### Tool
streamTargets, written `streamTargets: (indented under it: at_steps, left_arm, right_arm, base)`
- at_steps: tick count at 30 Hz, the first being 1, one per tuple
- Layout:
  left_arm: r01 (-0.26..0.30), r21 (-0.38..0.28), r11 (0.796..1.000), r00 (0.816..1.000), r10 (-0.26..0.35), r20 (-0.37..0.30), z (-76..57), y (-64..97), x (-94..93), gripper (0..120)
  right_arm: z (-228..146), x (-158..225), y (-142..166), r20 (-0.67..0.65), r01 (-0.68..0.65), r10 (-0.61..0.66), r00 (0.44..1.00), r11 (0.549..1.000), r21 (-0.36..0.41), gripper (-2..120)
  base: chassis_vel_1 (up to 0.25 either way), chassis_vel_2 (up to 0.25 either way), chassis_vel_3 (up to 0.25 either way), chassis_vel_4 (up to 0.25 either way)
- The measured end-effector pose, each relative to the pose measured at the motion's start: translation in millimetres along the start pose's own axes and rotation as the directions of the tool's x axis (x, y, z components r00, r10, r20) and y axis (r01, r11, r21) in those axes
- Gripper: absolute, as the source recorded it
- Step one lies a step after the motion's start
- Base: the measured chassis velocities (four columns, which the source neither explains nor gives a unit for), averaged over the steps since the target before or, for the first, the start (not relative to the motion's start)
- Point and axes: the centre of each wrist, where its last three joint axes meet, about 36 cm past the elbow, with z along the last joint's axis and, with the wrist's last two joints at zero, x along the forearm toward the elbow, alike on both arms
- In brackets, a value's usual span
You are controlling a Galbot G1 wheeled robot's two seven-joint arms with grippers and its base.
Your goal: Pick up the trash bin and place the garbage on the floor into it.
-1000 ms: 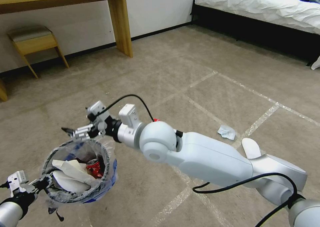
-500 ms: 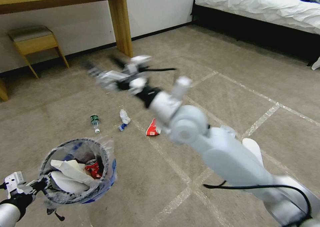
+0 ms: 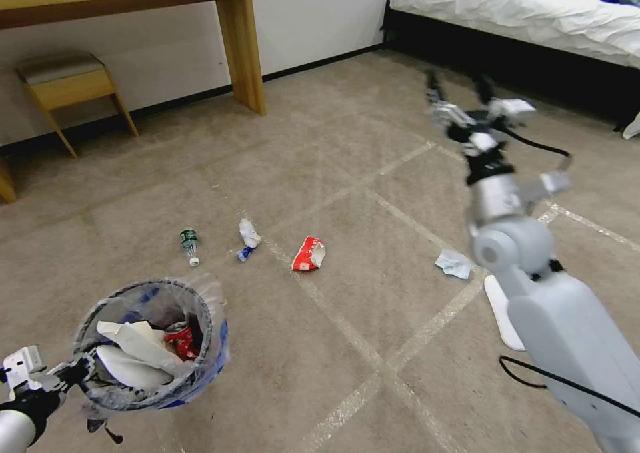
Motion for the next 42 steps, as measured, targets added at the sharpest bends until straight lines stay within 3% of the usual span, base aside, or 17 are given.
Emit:
streamTargets:
  at_steps: [6,25,34,42]
  left_arm:
    - [-0.012,0.009,1.000,1.000,0.012,0.006,0.7,-3.0,-1.9,1]
    - [-0.033,0.026,0.999,0.999,0.032,0.036,3.0,-10.3,3.8,1]
    - [-0.039,0.033,0.999,0.998,0.037,0.054,1.2,-11.8,0.5,1]
    - [-0.033,0.035,0.999,0.998,0.031,0.050,2.2,-10.3,0.7,1]
  right_arm:
    - [5,35,-19,-0.028,-0.081,0.082,0.996,0.996,0.036,100]
    - [20,88,0,-0.059,-0.129,0.136,0.989,0.986,0.104,100]
    - [7,123,-2,-0.079,-0.212,0.234,0.969,0.953,0.215,100]
    - [14,127,3,-0.093,-0.222,0.245,0.965,0.954,0.203,99]
  base:
    - [0.000,0.000,0.000,0.000]
    - [0.000,0.000,0.000,0.000]
    - [0.000,0.000,0.000,0.000]
    - [0.000,0.000,0.000,0.000]
